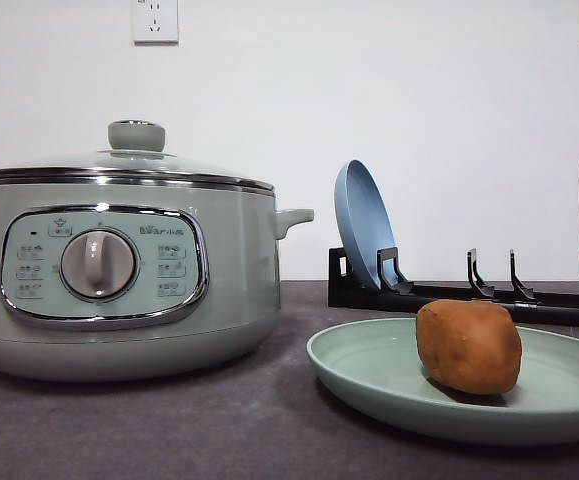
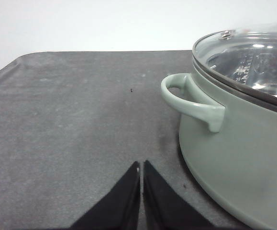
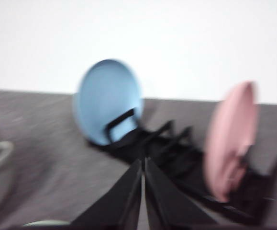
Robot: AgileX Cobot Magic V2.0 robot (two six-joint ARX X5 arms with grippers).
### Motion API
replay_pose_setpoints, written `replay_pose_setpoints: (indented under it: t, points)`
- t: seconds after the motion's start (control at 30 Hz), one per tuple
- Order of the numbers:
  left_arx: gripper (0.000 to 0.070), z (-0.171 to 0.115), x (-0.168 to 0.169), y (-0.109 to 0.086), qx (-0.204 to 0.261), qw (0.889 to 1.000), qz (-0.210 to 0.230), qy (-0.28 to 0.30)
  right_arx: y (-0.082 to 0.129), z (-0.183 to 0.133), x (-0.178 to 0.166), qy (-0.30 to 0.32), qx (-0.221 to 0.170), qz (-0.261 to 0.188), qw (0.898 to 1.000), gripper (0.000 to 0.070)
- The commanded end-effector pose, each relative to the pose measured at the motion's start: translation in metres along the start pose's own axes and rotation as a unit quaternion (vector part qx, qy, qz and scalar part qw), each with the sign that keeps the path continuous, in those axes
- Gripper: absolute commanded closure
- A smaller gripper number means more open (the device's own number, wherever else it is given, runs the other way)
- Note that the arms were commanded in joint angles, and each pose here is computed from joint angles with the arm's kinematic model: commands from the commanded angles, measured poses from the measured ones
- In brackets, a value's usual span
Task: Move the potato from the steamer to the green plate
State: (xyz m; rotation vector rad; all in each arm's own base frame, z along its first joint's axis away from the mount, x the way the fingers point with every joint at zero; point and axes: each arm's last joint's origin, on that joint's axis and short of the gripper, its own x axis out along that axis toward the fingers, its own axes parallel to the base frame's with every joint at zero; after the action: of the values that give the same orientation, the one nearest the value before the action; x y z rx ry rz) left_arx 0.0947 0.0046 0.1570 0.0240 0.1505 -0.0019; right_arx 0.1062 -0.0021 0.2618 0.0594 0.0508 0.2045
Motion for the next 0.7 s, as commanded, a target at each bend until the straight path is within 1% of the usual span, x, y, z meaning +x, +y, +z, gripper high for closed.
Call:
replay_pose_setpoints:
  t: [0.0,0.1,0.17,0.33,0.43,0.67]
  points:
    - [0.0698,-0.007,0.002,0.000,-0.004,1.000,0.002,0.013,-0.002,-0.012,-0.003,-0.020,-0.015,-0.018,1.000,0.0700]
    - [0.0698,-0.007,0.002,0.000,-0.004,1.000,0.002,0.013,-0.004,-0.037,-0.007,-0.037,-0.018,-0.045,0.998,0.0700]
    - [0.0698,-0.007,0.002,0.000,-0.004,1.000,0.002,0.013,-0.005,-0.054,-0.009,-0.038,-0.018,-0.057,0.997,0.0700]
    - [0.0698,-0.007,0.002,0.000,-0.004,1.000,0.002,0.013,-0.007,-0.085,-0.007,-0.027,-0.006,-0.061,0.998,0.0700]
    - [0.0698,-0.007,0.002,0.000,-0.004,1.000,0.002,0.013,-0.009,-0.098,-0.006,-0.013,0.001,-0.062,0.998,0.0700]
    - [0.0698,-0.007,0.002,0.000,-0.004,1.000,0.002,0.013,-0.009,-0.111,-0.007,0.053,0.009,-0.064,0.996,0.0700]
